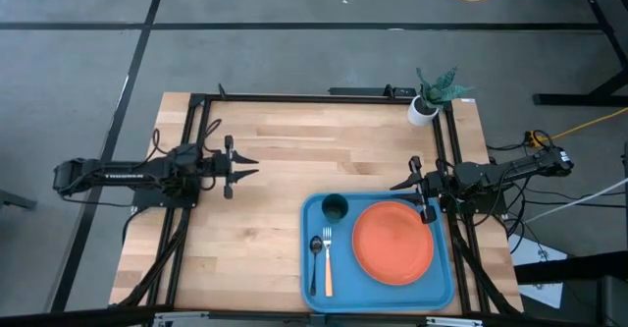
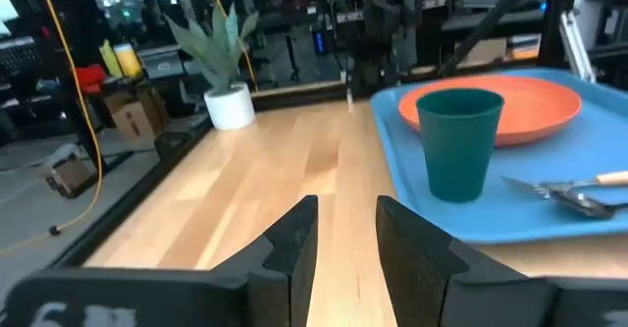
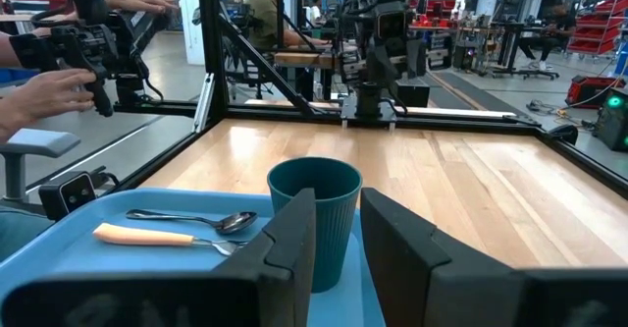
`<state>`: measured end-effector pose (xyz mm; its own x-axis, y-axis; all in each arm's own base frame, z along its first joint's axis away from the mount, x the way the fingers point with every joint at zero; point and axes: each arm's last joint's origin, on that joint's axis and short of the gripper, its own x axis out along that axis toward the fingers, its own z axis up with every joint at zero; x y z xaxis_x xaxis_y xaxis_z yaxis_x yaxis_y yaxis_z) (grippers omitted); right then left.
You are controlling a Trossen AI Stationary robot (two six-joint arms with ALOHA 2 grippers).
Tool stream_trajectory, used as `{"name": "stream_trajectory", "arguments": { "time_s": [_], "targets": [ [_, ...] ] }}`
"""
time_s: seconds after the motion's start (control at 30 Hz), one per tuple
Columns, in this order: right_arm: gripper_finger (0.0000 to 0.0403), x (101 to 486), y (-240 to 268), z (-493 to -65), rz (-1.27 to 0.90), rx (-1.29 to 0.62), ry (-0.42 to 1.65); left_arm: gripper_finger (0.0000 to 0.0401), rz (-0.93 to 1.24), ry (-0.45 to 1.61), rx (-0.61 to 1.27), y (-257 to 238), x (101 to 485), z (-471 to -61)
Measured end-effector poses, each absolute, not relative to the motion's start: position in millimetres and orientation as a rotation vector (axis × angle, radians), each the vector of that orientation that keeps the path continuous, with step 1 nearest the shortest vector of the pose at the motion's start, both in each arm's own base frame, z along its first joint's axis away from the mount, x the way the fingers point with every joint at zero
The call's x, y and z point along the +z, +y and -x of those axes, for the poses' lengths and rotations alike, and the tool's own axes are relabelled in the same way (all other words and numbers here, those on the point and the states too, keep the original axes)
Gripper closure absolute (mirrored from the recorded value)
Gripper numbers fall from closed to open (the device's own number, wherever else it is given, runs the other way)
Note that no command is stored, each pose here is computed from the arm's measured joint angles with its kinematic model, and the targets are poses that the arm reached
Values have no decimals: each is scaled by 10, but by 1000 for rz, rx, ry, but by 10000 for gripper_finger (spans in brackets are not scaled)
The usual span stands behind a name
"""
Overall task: Pick and place plate/cup/fork/spoon on tray
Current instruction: Return to Home Position
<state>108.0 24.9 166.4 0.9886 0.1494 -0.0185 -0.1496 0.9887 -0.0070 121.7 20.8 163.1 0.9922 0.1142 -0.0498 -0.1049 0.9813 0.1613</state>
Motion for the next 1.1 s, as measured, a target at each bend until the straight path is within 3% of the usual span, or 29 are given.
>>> {"name": "stream_trajectory", "arguments": {
  "time_s": [0.4,0.9,1.1],
  "targets": [
    [313,1664,249,-1079,7,150,18,303,-66,100,58,160,1579,-1043],
    [313,1664,249,-1079,7,150,18,303,-79,-37,24,96,1691,-967],
    [313,1664,249,-1079,8,150,18,303,68,-19,109,103,1670,-968]
  ]
}}
